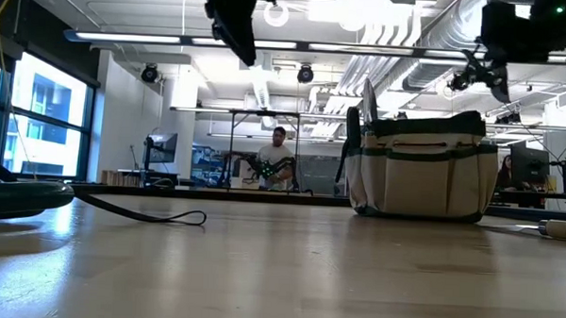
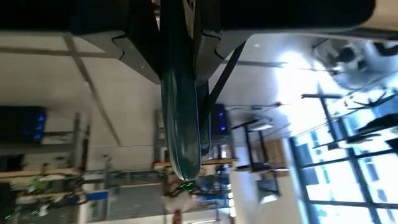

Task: Pick & Place Garden tools in Gardening bag
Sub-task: Put the top green shear scissors into the light brown gardening bag

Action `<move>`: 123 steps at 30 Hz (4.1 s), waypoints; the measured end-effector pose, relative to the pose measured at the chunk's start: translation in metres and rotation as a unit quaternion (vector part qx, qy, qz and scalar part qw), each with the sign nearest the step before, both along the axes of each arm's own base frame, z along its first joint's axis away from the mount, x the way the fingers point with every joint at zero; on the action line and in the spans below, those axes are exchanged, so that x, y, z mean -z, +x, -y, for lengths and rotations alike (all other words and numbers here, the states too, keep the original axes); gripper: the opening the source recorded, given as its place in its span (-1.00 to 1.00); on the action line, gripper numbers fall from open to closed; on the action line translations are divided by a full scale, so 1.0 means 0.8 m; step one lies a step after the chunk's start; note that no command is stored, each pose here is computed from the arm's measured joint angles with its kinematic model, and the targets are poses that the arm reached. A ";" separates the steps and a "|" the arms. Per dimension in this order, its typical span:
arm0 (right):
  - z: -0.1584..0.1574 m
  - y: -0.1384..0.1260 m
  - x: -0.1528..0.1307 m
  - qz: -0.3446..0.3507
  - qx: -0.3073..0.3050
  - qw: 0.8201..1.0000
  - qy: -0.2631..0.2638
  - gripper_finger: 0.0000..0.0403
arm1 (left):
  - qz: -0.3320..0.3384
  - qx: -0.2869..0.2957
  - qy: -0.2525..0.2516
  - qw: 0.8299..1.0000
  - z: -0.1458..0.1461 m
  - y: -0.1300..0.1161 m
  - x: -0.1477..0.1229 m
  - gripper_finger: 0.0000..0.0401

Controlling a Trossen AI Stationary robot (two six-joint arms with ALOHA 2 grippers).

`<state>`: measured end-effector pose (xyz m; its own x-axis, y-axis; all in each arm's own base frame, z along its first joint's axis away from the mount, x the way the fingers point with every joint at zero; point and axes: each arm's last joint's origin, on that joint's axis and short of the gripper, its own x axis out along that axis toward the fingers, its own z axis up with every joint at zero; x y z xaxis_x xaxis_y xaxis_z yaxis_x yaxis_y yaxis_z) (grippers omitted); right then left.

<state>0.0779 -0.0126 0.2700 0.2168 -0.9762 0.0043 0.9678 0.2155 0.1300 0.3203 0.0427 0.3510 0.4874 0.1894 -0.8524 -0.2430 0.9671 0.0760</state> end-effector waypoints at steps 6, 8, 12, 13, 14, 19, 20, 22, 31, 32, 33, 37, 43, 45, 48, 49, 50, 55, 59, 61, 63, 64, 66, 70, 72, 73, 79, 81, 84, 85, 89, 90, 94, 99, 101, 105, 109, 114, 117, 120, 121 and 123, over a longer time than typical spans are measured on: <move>0.012 -0.043 0.000 0.026 0.024 0.999 0.005 -0.73 | 0.007 0.002 -0.033 0.999 -0.021 -0.001 0.005 -0.44; 0.013 -0.053 0.000 0.036 0.025 0.999 0.008 -0.73 | 0.008 -0.001 -0.035 0.999 -0.024 -0.002 0.005 -0.44; 0.014 -0.057 0.001 0.068 0.026 0.997 0.016 -0.73 | 0.010 0.001 -0.035 0.999 -0.024 -0.001 0.005 -0.44; 0.013 -0.053 0.003 0.078 0.025 0.996 0.018 -0.73 | 0.009 0.003 -0.034 0.999 -0.024 -0.002 0.005 -0.44; 0.012 -0.047 0.005 0.083 0.021 0.996 0.019 -0.73 | 0.007 0.008 -0.036 0.999 -0.024 -0.002 0.005 -0.44; -0.004 -0.001 0.030 0.097 -0.023 0.995 0.026 -0.73 | -0.005 0.047 -0.060 0.997 -0.021 -0.003 0.013 -0.44; -0.008 0.007 0.034 0.101 -0.034 0.994 0.027 -0.73 | -0.012 0.055 -0.062 0.996 -0.020 -0.004 0.018 -0.44; -0.018 0.022 0.038 0.116 -0.055 0.991 0.034 -0.73 | -0.029 0.068 -0.066 0.995 -0.020 -0.008 0.027 -0.44; -0.063 0.058 0.000 0.150 -0.150 0.975 0.061 -0.73 | -0.083 0.108 -0.130 0.982 -0.040 -0.028 0.087 -0.44; -0.070 0.059 -0.008 0.151 -0.165 0.972 0.064 -0.73 | -0.085 0.112 -0.136 0.981 -0.044 -0.030 0.093 -0.44; -0.078 0.060 -0.016 0.153 -0.181 0.969 0.068 -0.73 | -0.083 0.115 -0.140 0.980 -0.047 -0.032 0.099 -0.44; -0.108 0.064 -0.035 0.166 -0.241 0.952 0.086 -0.73 | -0.069 0.116 -0.165 0.977 -0.061 -0.037 0.118 -0.44; -0.152 0.072 -0.020 0.212 -0.299 0.922 0.127 -0.73 | -0.047 0.130 -0.199 0.970 -0.070 -0.041 0.125 -0.44; -0.169 0.077 -0.007 0.232 -0.312 0.910 0.144 -0.73 | -0.046 0.139 -0.195 0.970 -0.069 -0.041 0.125 -0.44; -0.196 0.085 0.016 0.259 -0.328 0.893 0.168 -0.73 | -0.040 0.146 -0.207 0.967 -0.068 -0.040 0.124 -0.44; -0.207 0.088 0.021 0.265 -0.333 0.888 0.175 -0.73 | -0.034 0.152 -0.213 0.965 -0.067 -0.040 0.124 -0.44; -0.217 0.091 0.025 0.271 -0.339 0.883 0.181 -0.73 | -0.026 0.159 -0.216 0.963 -0.067 -0.039 0.123 -0.44; -0.270 0.103 0.013 0.273 -0.367 0.867 0.196 -0.73 | 0.021 0.189 -0.235 0.953 -0.067 -0.031 0.119 -0.44; -0.308 0.115 -0.018 0.247 -0.382 0.872 0.183 -0.73 | 0.044 0.202 -0.237 0.949 -0.067 -0.027 0.117 -0.44; -0.321 0.123 -0.036 0.229 -0.385 0.878 0.169 -0.73 | 0.050 0.205 -0.234 0.949 -0.068 -0.026 0.116 -0.44; -0.330 0.129 -0.059 0.211 -0.386 0.885 0.156 -0.73 | 0.055 0.212 -0.230 0.948 -0.068 -0.025 0.116 -0.44; -0.332 0.133 -0.070 0.204 -0.385 0.887 0.150 -0.73 | 0.056 0.216 -0.229 0.948 -0.068 -0.025 0.115 -0.44; -0.336 0.139 -0.088 0.192 -0.381 0.893 0.141 -0.73 | 0.062 0.221 -0.230 0.946 -0.068 -0.024 0.115 -0.44; -0.340 0.151 -0.106 0.166 -0.376 0.904 0.119 -0.73 | 0.063 0.225 -0.229 0.945 -0.067 -0.025 0.115 -0.44; -0.337 0.159 -0.106 0.147 -0.368 0.912 0.103 -0.73 | 0.063 0.229 -0.226 0.945 -0.067 -0.025 0.115 -0.44; -0.333 0.166 -0.104 0.135 -0.360 0.918 0.093 -0.73 | 0.064 0.231 -0.226 0.944 -0.067 -0.025 0.115 -0.44; -0.310 0.208 -0.082 0.068 -0.310 0.947 0.043 -0.73 | 0.064 0.234 -0.223 0.944 -0.067 -0.025 0.115 -0.44; -0.309 0.215 -0.076 0.056 -0.305 0.950 0.035 -0.73 | 0.064 0.234 -0.223 0.944 -0.067 -0.025 0.115 -0.44; -0.315 0.212 -0.071 0.042 -0.313 0.949 0.027 -0.73 | 0.064 0.234 -0.223 0.944 -0.067 -0.025 0.115 -0.44; -0.317 0.209 -0.068 0.043 -0.317 0.947 0.028 -0.73 | 0.063 0.234 -0.224 0.944 -0.067 -0.025 0.115 -0.44; -0.325 0.196 -0.046 0.052 -0.333 0.941 0.035 -0.73 | 0.062 0.234 -0.227 0.943 -0.067 -0.026 0.123 -0.44; -0.324 0.194 -0.036 0.056 -0.335 0.940 0.037 -0.73 | 0.060 0.233 -0.229 0.943 -0.066 -0.027 0.127 -0.44; -0.311 0.191 0.004 0.065 -0.327 0.942 0.042 -0.73 | 0.064 0.236 -0.236 0.941 -0.065 -0.029 0.137 -0.44; -0.284 0.185 0.023 0.066 -0.312 0.947 0.042 -0.73 | 0.071 0.239 -0.256 0.934 -0.064 -0.030 0.141 -0.44; -0.275 0.180 0.020 0.058 -0.308 0.949 0.037 -0.73 | 0.072 0.240 -0.262 0.932 -0.063 -0.030 0.141 -0.44; -0.256 0.165 0.007 0.043 -0.306 0.951 0.028 -0.73 | 0.063 0.238 -0.269 0.931 -0.062 -0.032 0.142 -0.44; -0.231 0.142 0.007 0.038 -0.308 0.950 0.025 -0.73 | 0.063 0.241 -0.267 0.931 -0.062 -0.032 0.142 -0.44; -0.189 0.105 0.030 0.061 -0.306 0.949 0.038 -0.73 | 0.065 0.242 -0.265 0.931 -0.062 -0.032 0.142 -0.44; -0.166 0.085 0.047 0.070 -0.306 0.949 0.044 -0.73 | 0.066 0.242 -0.264 0.931 -0.062 -0.032 0.142 -0.44; -0.148 0.069 0.056 0.076 -0.305 0.948 0.047 -0.73 | 0.066 0.242 -0.264 0.931 -0.062 -0.032 0.142 -0.44; -0.143 0.064 0.058 0.077 -0.305 0.948 0.048 -0.73 | 0.066 0.242 -0.264 0.931 -0.062 -0.032 0.142 -0.44; -0.133 0.056 0.062 0.079 -0.305 0.948 0.049 -0.73 | 0.066 0.242 -0.264 0.931 -0.062 -0.032 0.142 -0.44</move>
